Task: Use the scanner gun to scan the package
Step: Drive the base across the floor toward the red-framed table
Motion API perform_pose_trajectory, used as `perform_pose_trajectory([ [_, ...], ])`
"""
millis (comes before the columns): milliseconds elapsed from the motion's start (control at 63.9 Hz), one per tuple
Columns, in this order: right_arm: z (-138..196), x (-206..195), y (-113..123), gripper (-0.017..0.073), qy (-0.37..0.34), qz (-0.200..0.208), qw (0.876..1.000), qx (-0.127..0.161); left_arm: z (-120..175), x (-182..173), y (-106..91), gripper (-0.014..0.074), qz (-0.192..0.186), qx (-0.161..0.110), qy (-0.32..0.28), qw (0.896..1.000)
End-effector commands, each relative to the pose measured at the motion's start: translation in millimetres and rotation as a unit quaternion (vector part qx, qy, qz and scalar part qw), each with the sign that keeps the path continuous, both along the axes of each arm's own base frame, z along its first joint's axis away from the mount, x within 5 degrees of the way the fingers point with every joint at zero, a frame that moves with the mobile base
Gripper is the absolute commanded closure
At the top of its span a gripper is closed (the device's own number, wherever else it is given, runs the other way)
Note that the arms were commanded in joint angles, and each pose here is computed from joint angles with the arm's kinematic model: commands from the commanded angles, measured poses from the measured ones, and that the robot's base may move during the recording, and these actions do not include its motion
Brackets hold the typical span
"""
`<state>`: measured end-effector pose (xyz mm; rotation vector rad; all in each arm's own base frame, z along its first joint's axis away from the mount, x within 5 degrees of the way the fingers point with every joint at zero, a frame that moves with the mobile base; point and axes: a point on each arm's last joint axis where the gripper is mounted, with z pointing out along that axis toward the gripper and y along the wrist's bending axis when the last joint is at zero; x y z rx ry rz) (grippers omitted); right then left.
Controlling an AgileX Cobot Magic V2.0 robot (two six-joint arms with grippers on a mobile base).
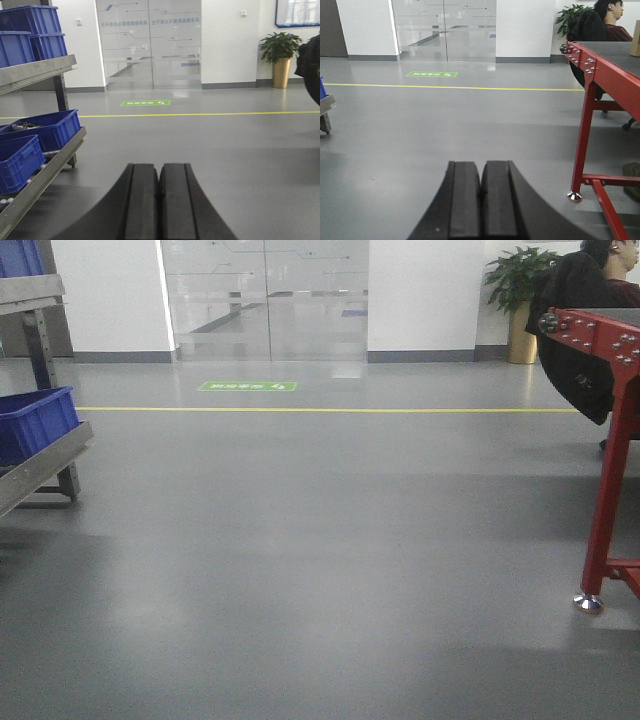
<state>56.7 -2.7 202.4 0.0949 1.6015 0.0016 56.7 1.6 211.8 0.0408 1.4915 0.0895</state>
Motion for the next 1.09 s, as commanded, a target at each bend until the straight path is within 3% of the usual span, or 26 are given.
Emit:
perform_pose_trajectory([
  [0,1.7,-0.3,-0.1,0.0712,-0.01,0.0,1.0,-0.004,3.0,-0.7,-0.2,0.0705,-0.002,-0.004,-0.013,1.0],
  [1079,2.0,-0.3,-0.1,0.0712,-0.012,0.0,1.0,-0.004,3.0,-0.7,-0.2,0.0705,-0.002,-0.004,-0.013,1.0],
])
